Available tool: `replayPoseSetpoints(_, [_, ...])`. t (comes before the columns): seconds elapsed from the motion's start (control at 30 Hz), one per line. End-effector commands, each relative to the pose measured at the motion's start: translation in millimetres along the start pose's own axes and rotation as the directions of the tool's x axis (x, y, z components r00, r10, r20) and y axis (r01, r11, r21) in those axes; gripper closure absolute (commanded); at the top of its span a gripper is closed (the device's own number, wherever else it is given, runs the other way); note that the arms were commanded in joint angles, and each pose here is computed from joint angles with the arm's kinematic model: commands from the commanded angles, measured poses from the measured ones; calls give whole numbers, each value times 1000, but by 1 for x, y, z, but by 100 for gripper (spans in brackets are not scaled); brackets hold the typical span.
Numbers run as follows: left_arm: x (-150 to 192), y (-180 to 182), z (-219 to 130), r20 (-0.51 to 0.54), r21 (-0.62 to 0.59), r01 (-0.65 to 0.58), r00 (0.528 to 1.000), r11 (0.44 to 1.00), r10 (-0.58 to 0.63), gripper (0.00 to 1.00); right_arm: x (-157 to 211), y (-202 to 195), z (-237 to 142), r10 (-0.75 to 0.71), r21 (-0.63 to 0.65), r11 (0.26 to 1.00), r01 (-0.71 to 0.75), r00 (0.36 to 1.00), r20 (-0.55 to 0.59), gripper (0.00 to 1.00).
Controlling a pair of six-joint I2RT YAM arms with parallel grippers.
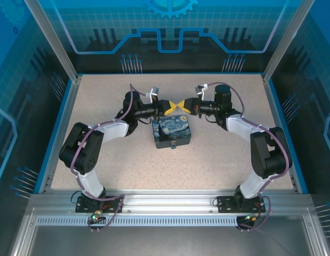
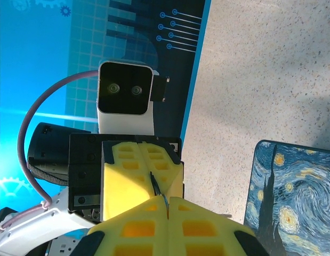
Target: Unlock the padlock with the key
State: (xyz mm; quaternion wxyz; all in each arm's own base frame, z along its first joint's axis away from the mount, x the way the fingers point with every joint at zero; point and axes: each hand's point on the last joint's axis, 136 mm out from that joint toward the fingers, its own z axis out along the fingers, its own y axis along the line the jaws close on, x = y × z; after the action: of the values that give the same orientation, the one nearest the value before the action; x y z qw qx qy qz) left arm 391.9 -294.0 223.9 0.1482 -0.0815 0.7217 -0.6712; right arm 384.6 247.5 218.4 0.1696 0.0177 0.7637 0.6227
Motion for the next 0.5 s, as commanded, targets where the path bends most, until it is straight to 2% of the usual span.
replayPoseSetpoints(0.0, [-11, -13, -6, 31, 47, -34, 999, 998, 32, 75, 0, 0, -11, -10, 3, 1000, 10, 1000, 20, 100])
replayPoseSetpoints(0.03, [-15, -18, -10, 50, 60, -40, 998, 997, 37, 64, 2, -2, -13, -7, 9, 1000, 7, 1000, 25, 100])
replayPoseSetpoints(0.13, [-23, -30, -25, 101, 93, -52, 994, 994, 43, 46, 4, -7, -21, 4, 23, 1000, -5, 999, 45, 100])
replayPoseSetpoints(0.37, [-7, -31, -46, 177, 74, -50, 984, 996, 36, 21, 18, -15, -36, 16, 69, 997, -22, 996, 82, 100])
replayPoseSetpoints(0.47, [11, -21, -48, 197, 18, -48, 980, 999, 44, 17, 24, -24, -43, 41, 103, 993, -55, 991, 128, 100])
